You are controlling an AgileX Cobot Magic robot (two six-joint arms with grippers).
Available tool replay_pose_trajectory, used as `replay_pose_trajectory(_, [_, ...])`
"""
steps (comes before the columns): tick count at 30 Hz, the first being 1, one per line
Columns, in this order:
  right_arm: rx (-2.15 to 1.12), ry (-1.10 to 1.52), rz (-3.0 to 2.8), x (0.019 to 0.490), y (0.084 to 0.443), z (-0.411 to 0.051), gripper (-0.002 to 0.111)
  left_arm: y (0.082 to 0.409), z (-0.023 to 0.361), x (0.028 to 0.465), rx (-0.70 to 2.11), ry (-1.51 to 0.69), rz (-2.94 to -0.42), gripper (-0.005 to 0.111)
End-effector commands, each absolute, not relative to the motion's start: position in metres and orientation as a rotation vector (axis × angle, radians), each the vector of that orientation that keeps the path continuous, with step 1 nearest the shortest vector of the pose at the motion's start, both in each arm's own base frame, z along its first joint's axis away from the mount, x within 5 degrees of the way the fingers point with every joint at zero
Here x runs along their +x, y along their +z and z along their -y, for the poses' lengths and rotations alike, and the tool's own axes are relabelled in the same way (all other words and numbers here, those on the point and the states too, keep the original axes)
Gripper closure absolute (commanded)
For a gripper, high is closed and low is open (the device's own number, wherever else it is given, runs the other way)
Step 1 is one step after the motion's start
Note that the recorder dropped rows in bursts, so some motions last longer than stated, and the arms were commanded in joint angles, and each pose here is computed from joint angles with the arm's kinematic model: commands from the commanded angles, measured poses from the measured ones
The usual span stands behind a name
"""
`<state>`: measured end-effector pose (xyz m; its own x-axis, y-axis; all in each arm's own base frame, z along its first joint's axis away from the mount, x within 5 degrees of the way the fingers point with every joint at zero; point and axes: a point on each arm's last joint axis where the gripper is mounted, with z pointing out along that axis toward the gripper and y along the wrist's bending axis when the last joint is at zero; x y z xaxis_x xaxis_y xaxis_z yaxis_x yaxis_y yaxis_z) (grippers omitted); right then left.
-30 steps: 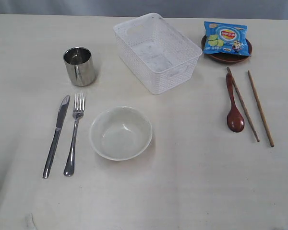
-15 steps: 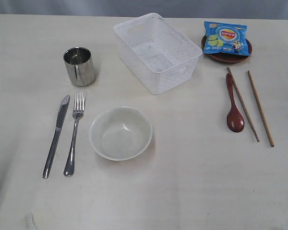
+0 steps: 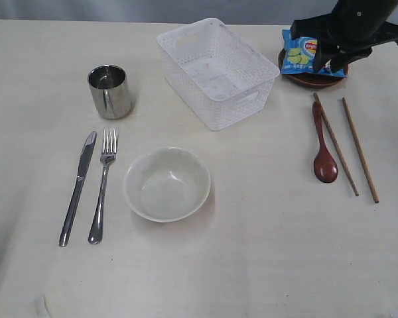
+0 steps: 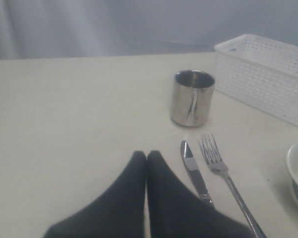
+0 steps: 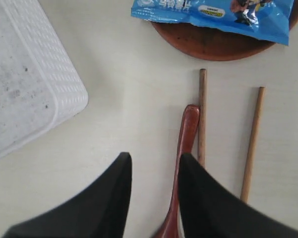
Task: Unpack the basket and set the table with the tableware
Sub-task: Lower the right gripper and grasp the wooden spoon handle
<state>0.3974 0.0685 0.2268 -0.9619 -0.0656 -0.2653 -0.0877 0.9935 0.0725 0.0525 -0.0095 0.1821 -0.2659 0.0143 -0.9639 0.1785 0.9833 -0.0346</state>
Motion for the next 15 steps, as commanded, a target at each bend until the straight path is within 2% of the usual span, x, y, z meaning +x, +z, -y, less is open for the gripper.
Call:
replay_pose_trajectory(1, [-0.122,0.104,-2.887,0.399,0.221,-0.065,0.077,0.182,0.010,0.053,0.147,-0.157,-1.825,0.107])
replay_pose_trajectory(9, [-0.126,0.085,-3.032,0.404,0.177,-0.066,0.077,0.182,0.010,0.053,0.147,-0.157,-1.825,0.107])
replay_pose_trajectory(15, [-0.141,0.051,-3.083,0.406,0.157,-0.065,0.077,0.182,0.010,0.053,0.147,-0.157,-1.825,0.107])
